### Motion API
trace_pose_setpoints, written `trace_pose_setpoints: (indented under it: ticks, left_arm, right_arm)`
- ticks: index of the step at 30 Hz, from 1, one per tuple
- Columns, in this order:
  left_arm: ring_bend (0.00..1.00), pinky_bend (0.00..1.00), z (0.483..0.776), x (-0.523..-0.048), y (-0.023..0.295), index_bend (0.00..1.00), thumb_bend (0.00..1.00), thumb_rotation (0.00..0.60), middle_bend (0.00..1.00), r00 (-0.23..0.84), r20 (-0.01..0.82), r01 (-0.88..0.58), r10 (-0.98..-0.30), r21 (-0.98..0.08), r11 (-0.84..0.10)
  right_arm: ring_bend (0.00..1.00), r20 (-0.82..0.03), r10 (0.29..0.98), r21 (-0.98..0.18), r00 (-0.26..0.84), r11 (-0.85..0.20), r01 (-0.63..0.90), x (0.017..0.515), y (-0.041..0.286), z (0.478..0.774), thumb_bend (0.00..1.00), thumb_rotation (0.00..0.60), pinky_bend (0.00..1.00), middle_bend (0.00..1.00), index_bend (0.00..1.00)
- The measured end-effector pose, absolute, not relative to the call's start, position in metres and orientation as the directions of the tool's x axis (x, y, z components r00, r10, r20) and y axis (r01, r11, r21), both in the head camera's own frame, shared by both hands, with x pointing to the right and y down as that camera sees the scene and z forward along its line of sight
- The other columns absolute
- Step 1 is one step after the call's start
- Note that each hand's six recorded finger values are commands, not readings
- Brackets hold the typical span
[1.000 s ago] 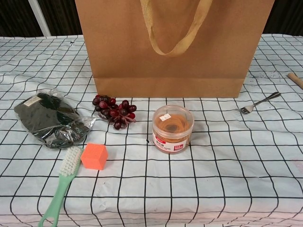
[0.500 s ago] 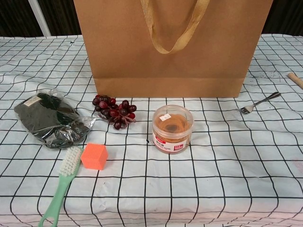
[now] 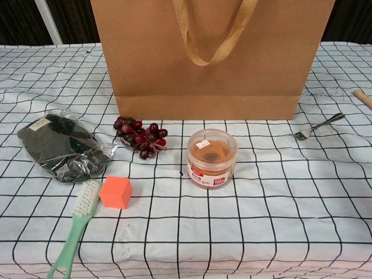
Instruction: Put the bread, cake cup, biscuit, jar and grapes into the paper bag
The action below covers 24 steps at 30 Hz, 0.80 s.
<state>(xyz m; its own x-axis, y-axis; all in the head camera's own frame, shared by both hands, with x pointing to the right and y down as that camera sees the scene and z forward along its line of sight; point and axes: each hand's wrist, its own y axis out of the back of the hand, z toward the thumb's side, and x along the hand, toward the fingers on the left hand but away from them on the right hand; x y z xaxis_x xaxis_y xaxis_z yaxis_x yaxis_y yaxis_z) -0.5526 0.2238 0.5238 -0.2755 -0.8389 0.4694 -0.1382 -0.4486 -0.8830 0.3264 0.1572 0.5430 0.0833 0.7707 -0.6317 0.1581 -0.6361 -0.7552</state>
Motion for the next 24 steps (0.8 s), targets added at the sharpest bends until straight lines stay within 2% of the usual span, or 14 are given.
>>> trace_pose_setpoints:
  ticks: [6, 14, 18, 24]
  left_arm:
    - [0.00, 0.05, 0.523, -0.555, 0.223, 0.01, 0.10, 0.600, 0.08, -0.281, 0.467, -0.144, -0.838, -0.884, -0.444]
    - [0.00, 0.05, 0.521, -0.557, 0.222, 0.01, 0.10, 0.600, 0.08, -0.293, 0.455, -0.139, -0.841, -0.890, -0.434]
    - [0.00, 0.05, 0.521, -0.558, 0.222, 0.01, 0.10, 0.600, 0.08, -0.295, 0.453, -0.139, -0.841, -0.891, -0.431]
    - [0.00, 0.05, 0.521, -0.559, 0.222, 0.01, 0.10, 0.600, 0.08, -0.301, 0.456, -0.136, -0.838, -0.890, -0.435]
  right_arm:
    - [0.18, -0.667, 0.696, -0.685, 0.267, -0.713, 0.147, 0.277, 0.178, 0.578, 0.10, 0.600, 0.20, 0.13, 0.15]
    - [0.17, -0.639, 0.633, -0.655, 0.437, -0.745, 0.123, 0.213, 0.189, 0.608, 0.10, 0.600, 0.20, 0.11, 0.15]
    - [0.16, -0.615, 0.625, -0.669, 0.481, -0.736, 0.102, 0.184, 0.191, 0.620, 0.10, 0.600, 0.20, 0.09, 0.15]
    - [0.16, -0.610, 0.626, -0.699, 0.486, -0.714, 0.042, 0.161, 0.188, 0.640, 0.10, 0.600, 0.20, 0.09, 0.15]
